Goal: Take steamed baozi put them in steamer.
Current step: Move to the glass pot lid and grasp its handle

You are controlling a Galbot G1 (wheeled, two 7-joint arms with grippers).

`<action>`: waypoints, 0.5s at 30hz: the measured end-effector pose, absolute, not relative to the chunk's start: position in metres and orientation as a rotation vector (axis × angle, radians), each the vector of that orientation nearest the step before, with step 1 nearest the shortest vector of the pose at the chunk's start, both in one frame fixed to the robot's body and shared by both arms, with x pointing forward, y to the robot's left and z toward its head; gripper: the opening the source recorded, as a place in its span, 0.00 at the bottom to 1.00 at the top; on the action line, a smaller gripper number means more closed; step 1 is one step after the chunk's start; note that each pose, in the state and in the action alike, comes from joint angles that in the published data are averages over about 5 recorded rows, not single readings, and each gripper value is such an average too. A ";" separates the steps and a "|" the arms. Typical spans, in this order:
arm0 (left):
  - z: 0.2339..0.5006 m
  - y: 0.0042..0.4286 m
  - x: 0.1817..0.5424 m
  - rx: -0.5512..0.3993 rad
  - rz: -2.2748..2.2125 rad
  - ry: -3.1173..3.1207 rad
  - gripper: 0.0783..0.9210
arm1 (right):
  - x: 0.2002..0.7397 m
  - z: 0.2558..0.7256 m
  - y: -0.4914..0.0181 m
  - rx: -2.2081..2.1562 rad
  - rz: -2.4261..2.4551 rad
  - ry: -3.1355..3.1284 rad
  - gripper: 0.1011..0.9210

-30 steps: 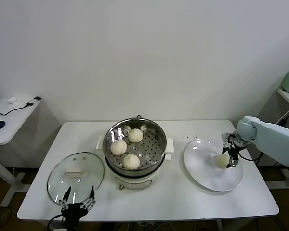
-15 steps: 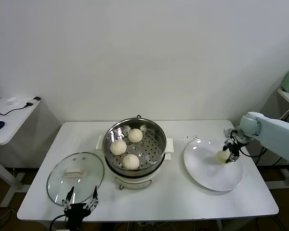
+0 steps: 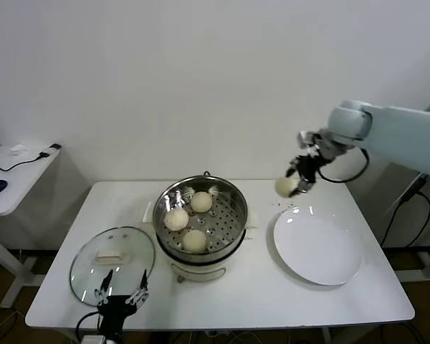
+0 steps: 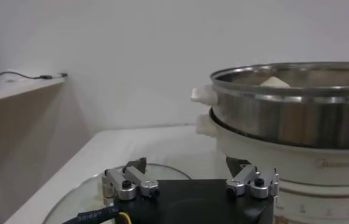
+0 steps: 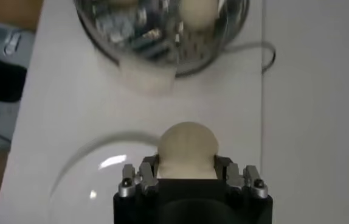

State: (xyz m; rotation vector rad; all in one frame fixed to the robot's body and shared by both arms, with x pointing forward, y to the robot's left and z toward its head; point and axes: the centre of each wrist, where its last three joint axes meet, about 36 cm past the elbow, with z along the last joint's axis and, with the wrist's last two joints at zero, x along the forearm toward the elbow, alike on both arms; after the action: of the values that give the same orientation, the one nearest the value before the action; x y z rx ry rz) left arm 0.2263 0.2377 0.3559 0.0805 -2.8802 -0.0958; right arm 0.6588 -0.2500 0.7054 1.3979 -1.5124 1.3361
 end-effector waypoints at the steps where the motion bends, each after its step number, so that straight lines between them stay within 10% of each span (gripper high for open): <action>1: 0.356 0.238 0.227 0.080 -0.097 -2.883 0.88 | 0.656 0.712 -0.236 1.414 1.340 -1.514 0.62; 15: 0.356 0.242 0.231 0.072 -0.094 -2.888 0.88 | 0.637 0.676 -0.107 1.468 1.393 -1.386 0.62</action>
State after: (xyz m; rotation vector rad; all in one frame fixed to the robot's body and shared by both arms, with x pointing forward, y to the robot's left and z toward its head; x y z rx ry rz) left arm 0.2310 0.2417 0.3560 0.0723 -2.8881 -0.0944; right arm 0.6371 -0.1070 0.6765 1.4681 -1.3861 1.3928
